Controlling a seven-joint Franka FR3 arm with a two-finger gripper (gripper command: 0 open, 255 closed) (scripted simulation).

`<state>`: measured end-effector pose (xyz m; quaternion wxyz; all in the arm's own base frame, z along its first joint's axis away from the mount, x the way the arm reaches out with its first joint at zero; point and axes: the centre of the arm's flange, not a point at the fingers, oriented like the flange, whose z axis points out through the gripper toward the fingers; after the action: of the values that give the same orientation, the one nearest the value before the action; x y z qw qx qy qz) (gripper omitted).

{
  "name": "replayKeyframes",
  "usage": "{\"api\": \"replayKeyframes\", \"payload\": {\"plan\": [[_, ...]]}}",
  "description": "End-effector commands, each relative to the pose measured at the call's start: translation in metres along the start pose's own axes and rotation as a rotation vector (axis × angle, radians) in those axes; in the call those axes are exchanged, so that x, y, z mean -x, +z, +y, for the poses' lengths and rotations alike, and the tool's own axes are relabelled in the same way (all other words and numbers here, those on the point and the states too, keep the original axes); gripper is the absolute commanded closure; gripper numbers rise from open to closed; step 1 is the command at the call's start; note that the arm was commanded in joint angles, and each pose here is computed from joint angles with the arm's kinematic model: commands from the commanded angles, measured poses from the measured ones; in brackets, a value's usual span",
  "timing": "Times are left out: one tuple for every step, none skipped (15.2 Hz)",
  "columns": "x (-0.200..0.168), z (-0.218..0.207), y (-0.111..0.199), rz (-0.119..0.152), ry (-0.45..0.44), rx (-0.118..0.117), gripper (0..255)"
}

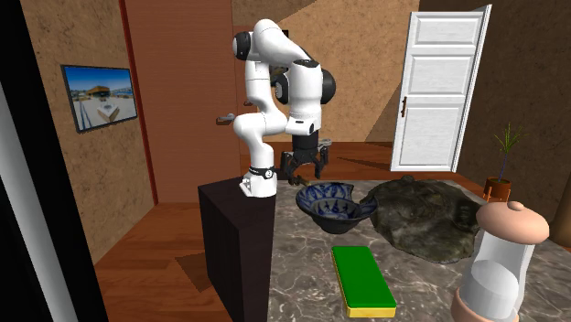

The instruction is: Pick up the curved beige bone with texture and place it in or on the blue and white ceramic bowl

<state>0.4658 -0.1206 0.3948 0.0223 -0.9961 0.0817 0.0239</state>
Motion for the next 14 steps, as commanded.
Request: {"api": "replayKeyframes", "payload": {"plan": [[0.0008, 0.0001, 0.0106, 0.001, 0.0, -0.003, 0], [0.0008, 0.0001, 0.0158, 0.001, 0.0, -0.003, 0], [0.0008, 0.0001, 0.0189, 0.001, 0.0, -0.003, 0], [0.0008, 0.0001, 0.0189, 0.001, 0.0, -0.003, 0], [0.0008, 0.0001, 0.0189, 0.001, 0.0, -0.003, 0], [0.0008, 0.0001, 0.0189, 0.001, 0.0, -0.003, 0], [0.0008, 0.0001, 0.0189, 0.001, 0.0, -0.003, 0], [0.0008, 0.0001, 0.0189, 0.001, 0.0, -0.003, 0], [0.0008, 0.0001, 0.0189, 0.001, 0.0, -0.003, 0], [0.0008, 0.0, 0.0188, 0.001, 0.0, -0.003, 0], [0.0008, 0.0, 0.0188, 0.001, 0.0, -0.003, 255], [0.0008, 0.0, 0.0188, 0.001, 0.0, -0.003, 255], [0.0008, 0.0, 0.0188, 0.001, 0.0, -0.003, 255], [0.0008, 0.0, 0.0188, 0.001, 0.0, -0.003, 255]]}}
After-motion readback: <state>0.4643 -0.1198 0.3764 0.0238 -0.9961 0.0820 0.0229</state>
